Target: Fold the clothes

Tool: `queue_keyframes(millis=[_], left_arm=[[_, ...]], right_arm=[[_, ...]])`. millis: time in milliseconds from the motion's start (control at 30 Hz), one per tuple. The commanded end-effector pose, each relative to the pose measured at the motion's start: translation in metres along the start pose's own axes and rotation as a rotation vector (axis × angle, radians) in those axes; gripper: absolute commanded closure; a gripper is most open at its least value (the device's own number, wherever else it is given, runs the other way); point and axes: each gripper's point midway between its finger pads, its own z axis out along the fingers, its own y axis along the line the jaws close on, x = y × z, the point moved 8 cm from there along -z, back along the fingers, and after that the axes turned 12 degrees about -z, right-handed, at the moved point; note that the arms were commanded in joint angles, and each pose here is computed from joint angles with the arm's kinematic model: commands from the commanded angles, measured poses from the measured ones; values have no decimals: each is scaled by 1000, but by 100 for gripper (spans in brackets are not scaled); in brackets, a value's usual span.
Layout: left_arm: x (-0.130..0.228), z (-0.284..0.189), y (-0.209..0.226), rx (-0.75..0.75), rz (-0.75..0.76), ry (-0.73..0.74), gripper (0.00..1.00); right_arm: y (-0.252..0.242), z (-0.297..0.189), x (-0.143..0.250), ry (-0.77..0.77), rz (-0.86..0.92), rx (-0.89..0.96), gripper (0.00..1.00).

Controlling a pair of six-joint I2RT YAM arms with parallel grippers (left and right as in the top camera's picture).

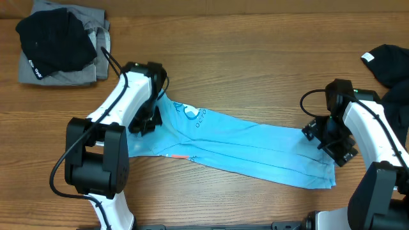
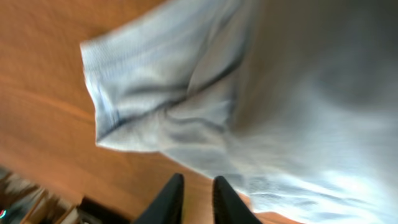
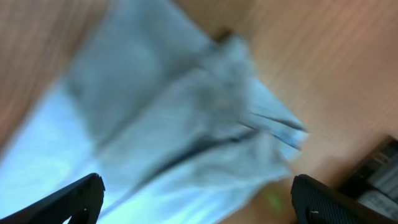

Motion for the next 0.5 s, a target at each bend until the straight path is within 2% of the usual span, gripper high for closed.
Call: queue_keyframes(millis=[0,33,100,133,167,200,300,467], left_arm=[[-15,-41,-7,154,9,-78,82],[-17,-47,-12,203,24,-79,82],[-17,-55,-27,343,88,-57,83],[-12,-57,-43,479,160,-17,85],[-9,-57,-50,527,195,2,86],[-1,-53,-62,586,255,37,89],[8,-44,-77,578,293,52,95],[25,-33,-104,573,371,54,96]], right_arm=[[15,-6,-1,-6,-126,-171,0],[19,-7,-2,-12,-145,-205,0],[24,-8,-3,-17,-163,-247,10],[25,-7,-4,-18,-164,-258,34],[26,-6,-3,-16,-166,-259,43],[26,-2,0,-8,-171,-255,63],[28,9,7,12,-181,-259,82],[31,27,16,43,-188,-293,84]])
